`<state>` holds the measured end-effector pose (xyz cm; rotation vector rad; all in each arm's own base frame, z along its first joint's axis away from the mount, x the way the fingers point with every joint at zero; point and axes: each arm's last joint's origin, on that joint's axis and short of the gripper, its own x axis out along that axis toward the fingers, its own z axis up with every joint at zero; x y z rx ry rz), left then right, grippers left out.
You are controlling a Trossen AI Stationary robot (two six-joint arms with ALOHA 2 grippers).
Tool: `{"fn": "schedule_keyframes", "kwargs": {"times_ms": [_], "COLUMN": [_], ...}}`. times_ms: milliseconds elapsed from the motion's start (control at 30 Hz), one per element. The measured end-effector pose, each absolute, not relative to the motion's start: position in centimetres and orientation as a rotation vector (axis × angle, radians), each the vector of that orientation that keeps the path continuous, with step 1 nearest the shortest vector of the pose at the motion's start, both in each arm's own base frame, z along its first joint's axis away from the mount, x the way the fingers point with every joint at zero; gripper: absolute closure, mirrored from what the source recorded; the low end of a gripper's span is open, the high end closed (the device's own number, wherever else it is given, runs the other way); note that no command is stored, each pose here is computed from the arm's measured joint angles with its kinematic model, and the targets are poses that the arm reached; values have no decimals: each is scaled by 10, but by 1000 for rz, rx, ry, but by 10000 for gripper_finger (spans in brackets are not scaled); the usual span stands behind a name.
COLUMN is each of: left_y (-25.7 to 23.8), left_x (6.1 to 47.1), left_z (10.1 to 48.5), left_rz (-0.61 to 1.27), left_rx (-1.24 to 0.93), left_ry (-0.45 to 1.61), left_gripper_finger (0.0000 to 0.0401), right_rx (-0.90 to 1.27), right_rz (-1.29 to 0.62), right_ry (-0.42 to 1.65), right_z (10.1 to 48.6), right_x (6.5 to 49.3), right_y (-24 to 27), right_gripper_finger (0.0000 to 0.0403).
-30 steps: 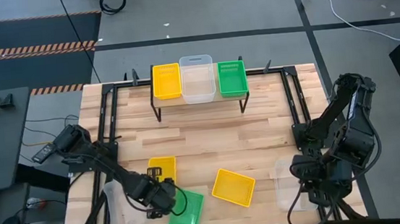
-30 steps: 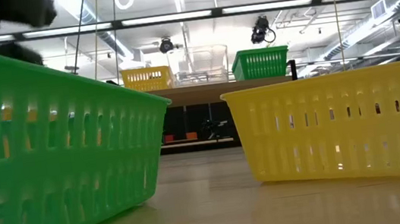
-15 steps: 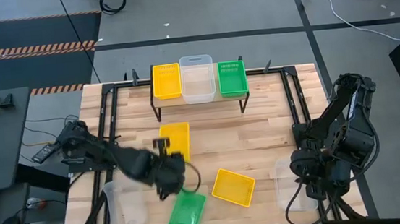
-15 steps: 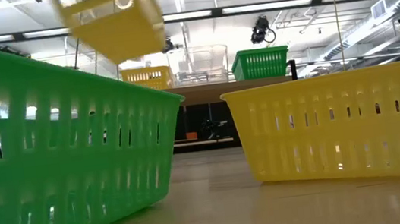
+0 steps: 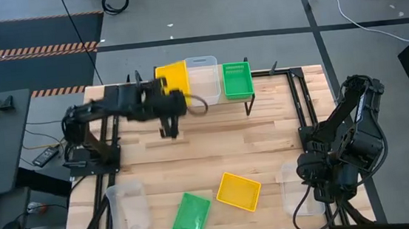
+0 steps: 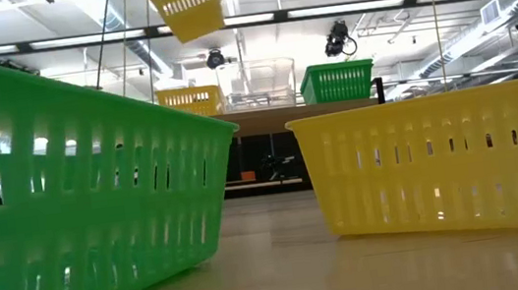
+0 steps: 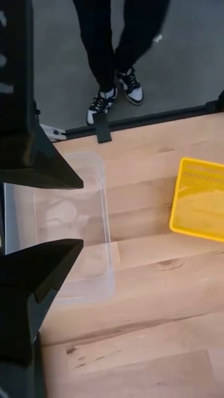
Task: Stack baskets on shelf by color
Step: Stack the left yellow bin on top of the yellow bin on the shelf
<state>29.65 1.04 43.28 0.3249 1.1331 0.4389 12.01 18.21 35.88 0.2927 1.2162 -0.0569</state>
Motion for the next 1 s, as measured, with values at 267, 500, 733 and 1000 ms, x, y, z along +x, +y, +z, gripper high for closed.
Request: {"fn": "schedule_keyframes", "kwargs": {"times_ms": [267,500,733,1000], "left_y": [81,127,142,147], "left_x": [287,276,278,290], "left_z": [431,426,420,406], "left_rz": [371,311,298,259], "left_rx": [283,247,245,234], "left_ry": [1235,1279,1299,1345], "left_gripper_finger": [386,387,387,382], "right_rx": [312,375,387,383], "right_rz": [-67,-111,-129,-130], "right_ry": [1222,1223,1215,1223], "right_z": [359,359,359,358], "right_x": [120,120,120,120], "right_y": [182,182,182,182], "right_gripper_finger": [256,256,256,256]}}
